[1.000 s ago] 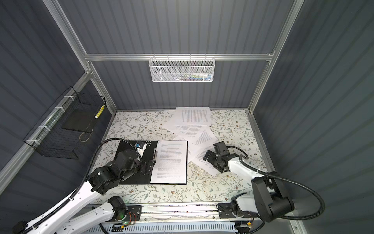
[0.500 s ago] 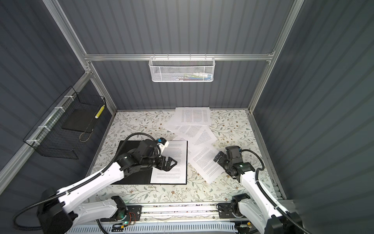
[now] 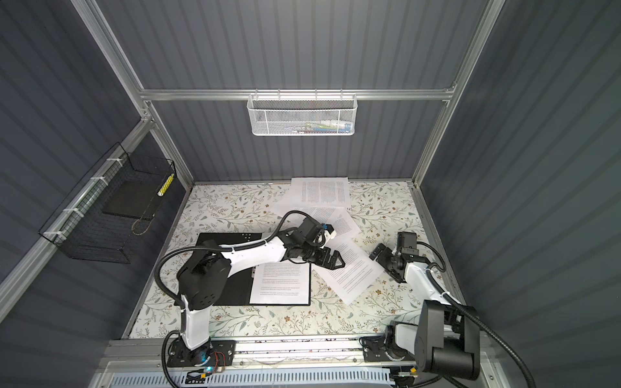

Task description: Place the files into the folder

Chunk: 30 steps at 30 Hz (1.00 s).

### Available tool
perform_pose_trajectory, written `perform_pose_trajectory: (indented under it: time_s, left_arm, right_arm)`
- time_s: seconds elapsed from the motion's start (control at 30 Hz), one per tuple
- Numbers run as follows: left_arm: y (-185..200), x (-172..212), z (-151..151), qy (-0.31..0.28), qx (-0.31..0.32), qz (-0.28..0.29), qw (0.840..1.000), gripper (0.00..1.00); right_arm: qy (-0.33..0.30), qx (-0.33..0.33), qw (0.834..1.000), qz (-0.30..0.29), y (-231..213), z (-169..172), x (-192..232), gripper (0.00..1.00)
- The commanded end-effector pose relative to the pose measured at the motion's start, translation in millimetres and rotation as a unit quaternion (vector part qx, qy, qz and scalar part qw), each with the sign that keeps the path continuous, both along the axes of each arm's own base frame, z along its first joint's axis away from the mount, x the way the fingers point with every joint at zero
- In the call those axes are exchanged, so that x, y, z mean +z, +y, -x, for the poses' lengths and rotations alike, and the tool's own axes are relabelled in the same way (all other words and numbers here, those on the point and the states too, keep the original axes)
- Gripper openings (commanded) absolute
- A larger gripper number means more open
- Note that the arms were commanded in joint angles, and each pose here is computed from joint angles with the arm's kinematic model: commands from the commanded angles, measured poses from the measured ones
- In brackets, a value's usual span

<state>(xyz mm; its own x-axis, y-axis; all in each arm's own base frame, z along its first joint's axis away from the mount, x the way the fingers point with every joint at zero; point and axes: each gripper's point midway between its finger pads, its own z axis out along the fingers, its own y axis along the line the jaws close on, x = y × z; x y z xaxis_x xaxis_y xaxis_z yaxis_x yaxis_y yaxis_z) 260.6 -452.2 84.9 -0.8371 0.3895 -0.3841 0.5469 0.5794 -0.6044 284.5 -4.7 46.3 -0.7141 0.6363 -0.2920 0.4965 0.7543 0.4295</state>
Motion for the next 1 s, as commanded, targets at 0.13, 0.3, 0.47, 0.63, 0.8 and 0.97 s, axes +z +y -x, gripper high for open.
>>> perform_pose_trajectory:
  time_s: [0.13,0.3,0.47,0.63,0.8,0.97]
  left_arm:
    - [-17.6,-20.3,-10.3,0.024,-0.015,-0.015,0.999,1.00]
    - [-15.1,-41.6,-10.1,0.032,-0.023,-0.039,0.998,1.00]
    - [-7.0,-61.4,-8.5,0.036,-0.034,-0.066,0.997,1.00]
    - [4.6,-82.3,-10.8,0.035,-0.042,-0.097,0.994,1.00]
    - [13.2,-94.0,-13.0,0.022,-0.058,-0.123,0.990,1.00]
    - [21.4,-104.5,-12.3,0.011,-0.077,-0.149,0.986,1.00]
  right_arm:
    - [0.009,0.034,0.999,-0.025,8.5,-5.9,-4.1,0.99]
    - [0.036,0.049,0.997,-0.057,18.7,-3.4,-9.2,0.99]
    - [0.047,0.055,0.994,-0.077,24.4,-2.8,-14.2,0.99]
    - [0.016,0.077,0.990,-0.120,39.9,-10.6,-7.0,0.99]
    - [-0.032,0.105,0.982,-0.152,52.4,-25.5,8.5,0.99]
    - [-0.066,0.129,0.974,-0.172,59.6,-45.3,27.7,0.99]
